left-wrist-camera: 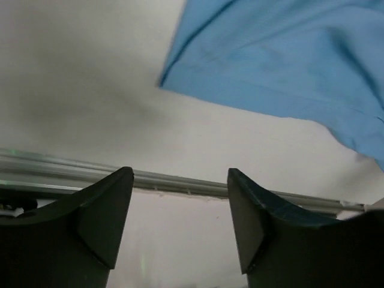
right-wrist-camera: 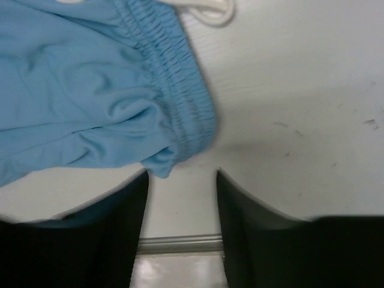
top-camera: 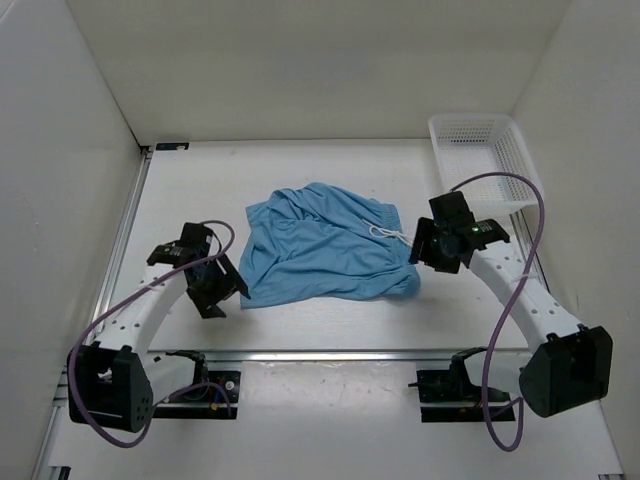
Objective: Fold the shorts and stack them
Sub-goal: Flatten the shorts out
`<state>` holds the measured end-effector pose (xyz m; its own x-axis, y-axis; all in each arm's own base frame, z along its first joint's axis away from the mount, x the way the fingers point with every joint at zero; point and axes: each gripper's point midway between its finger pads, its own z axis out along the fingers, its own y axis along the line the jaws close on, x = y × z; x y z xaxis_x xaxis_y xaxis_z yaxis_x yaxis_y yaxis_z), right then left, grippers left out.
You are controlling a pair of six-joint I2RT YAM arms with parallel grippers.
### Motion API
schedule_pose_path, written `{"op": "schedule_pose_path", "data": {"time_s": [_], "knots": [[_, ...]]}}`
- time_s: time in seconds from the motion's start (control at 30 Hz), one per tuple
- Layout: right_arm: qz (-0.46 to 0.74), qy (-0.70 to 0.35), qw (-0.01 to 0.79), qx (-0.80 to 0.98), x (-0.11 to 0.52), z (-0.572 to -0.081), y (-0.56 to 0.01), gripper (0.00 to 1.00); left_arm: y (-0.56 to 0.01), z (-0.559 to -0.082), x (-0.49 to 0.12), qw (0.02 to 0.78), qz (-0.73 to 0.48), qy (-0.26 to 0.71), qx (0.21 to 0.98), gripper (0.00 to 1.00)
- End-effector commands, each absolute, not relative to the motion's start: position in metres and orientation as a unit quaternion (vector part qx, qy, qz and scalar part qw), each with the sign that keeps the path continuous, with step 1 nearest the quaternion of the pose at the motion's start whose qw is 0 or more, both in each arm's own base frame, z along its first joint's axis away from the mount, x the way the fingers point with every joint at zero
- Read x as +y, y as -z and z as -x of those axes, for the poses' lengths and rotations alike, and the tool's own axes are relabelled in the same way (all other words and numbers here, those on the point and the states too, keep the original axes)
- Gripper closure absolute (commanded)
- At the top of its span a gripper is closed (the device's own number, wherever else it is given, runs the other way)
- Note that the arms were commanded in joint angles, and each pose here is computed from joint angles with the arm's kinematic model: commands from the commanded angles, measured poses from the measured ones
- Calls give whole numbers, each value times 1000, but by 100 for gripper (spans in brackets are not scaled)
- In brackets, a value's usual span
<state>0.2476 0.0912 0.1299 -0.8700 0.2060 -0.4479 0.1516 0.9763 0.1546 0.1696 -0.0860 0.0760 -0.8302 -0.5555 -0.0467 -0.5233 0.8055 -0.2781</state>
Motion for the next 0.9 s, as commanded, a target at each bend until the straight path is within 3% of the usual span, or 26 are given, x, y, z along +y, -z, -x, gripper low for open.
{"op": "schedule_pose_path", "data": {"time_s": [0.0,0.03,0.07,0.13,0.2,0.23,0.27,0.3,0.33,0.4,0.6,0.7,0.77,0.8,0.87], "knots": [[-158,-57,280,945,71,-256,-157,50,-122,-218,-94,157,269,167,936,28],[-173,-63,276,943,69,-257,-159,84,-121,-217,-91,154,267,158,938,48],[-183,-86,251,946,74,-252,-153,97,-115,-212,-88,137,271,143,942,58],[-220,-123,199,947,71,-241,-133,100,-113,-212,-87,135,272,137,943,64],[-247,-198,156,936,86,-233,-123,100,-95,-206,-86,106,276,123,947,48],[-260,-214,121,934,90,-219,-104,88,-90,-205,-89,97,276,125,948,35],[-279,-237,117,923,91,-221,-100,83,-82,-202,-92,79,276,127,949,10],[-286,-256,106,917,95,-218,-96,75,-78,-201,-98,69,276,135,949,2],[-293,-270,96,912,98,-215,-93,49,-72,-201,-104,60,281,149,946,0],[-300,-301,86,901,104,-215,-93,27,-62,-203,-112,47,276,152,948,0],[-300,-332,80,891,110,-227,-100,26,-42,-230,-115,46,284,136,948,3],[-301,-333,70,891,110,-235,-97,26,-30,-237,-118,35,273,117,954,15],[-299,-318,82,896,105,-243,-92,26,-19,-237,-121,20,265,109,958,29],[-302,-311,82,897,103,-245,-90,26,-19,-240,-121,20,265,109,958,54],[-298,-302,73,903,100,-251,-78,26,-16,-242,-119,20,262,101,960,77]]}}
